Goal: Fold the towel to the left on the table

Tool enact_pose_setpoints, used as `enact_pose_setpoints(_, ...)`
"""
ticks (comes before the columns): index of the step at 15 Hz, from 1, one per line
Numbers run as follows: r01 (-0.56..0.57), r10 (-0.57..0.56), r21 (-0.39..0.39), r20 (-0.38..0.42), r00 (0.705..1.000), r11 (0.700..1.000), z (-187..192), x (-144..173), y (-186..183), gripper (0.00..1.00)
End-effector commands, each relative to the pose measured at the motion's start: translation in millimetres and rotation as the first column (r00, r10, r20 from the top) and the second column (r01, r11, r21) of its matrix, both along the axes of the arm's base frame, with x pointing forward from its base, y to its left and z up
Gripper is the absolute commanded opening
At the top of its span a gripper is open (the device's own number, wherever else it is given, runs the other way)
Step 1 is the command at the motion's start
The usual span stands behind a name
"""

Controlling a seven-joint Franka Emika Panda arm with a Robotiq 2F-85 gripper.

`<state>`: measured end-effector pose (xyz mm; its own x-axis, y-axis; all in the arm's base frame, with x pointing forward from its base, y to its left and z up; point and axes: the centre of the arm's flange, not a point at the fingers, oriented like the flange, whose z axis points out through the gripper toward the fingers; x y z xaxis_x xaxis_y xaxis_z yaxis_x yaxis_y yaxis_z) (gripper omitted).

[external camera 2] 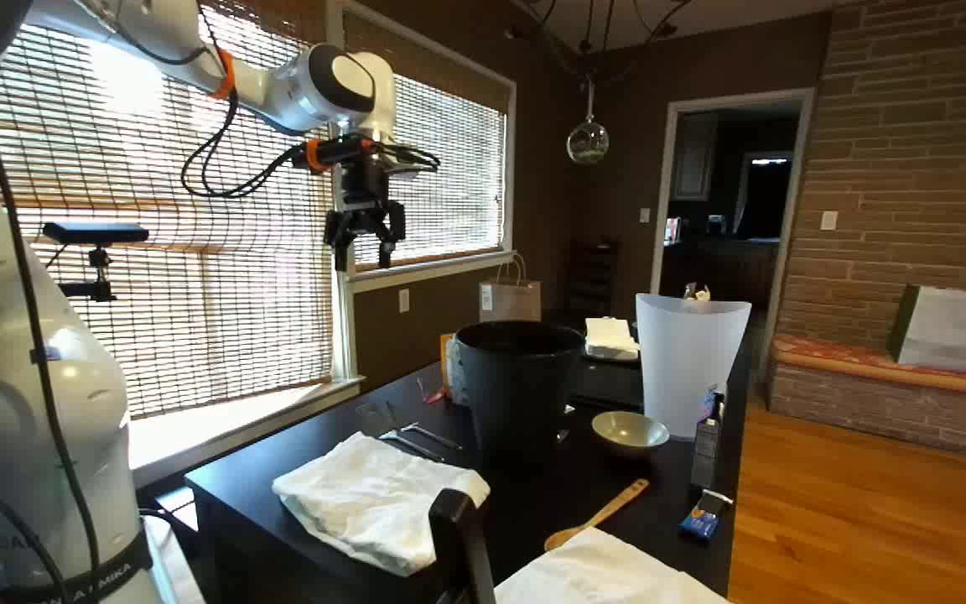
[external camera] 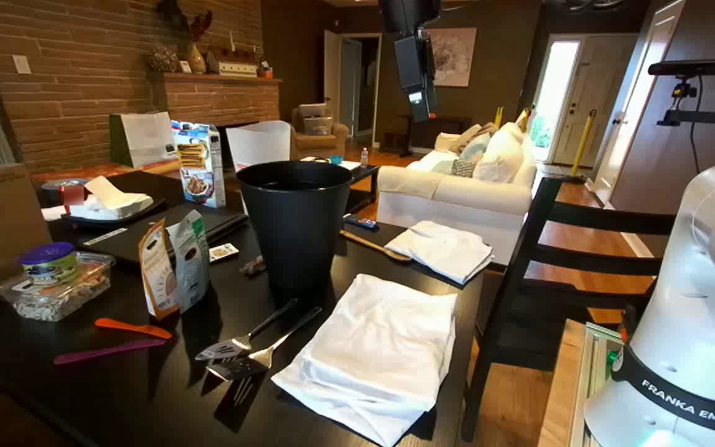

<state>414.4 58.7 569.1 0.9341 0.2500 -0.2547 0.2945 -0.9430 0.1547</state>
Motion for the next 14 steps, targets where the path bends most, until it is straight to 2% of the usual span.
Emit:
enact_pose_setpoints(1, 0.0, 0.0, 0.0, 0.0, 1.0, 1.0, 0.0, 0.0, 0.0, 1.0)
enact_pose_setpoints(6, 0.0, 0.0, 0.0, 0.0, 1.0, 1.0, 0.0, 0.0, 0.0, 1.0)
enact_pose_setpoints(7, 0.076, -0.075, -0.057, 0.016, 0.997, 0.996, -10.8, 5.2, -3.5, 1.0)
enact_pose_setpoints(8, 0.121, -0.118, -0.078, 0.047, 0.992, 0.99, -19.0, 10.1, -8.1, 1.0)
enact_pose_setpoints(12, 0.303, -0.277, -0.159, 0.169, 0.946, 0.94, -55.0, 26.0, -37.2, 1.0)
enact_pose_setpoints(14, 0.371, -0.336, -0.135, 0.226, 0.914, 0.919, -77.5, 33.6, -51.8, 1.0)
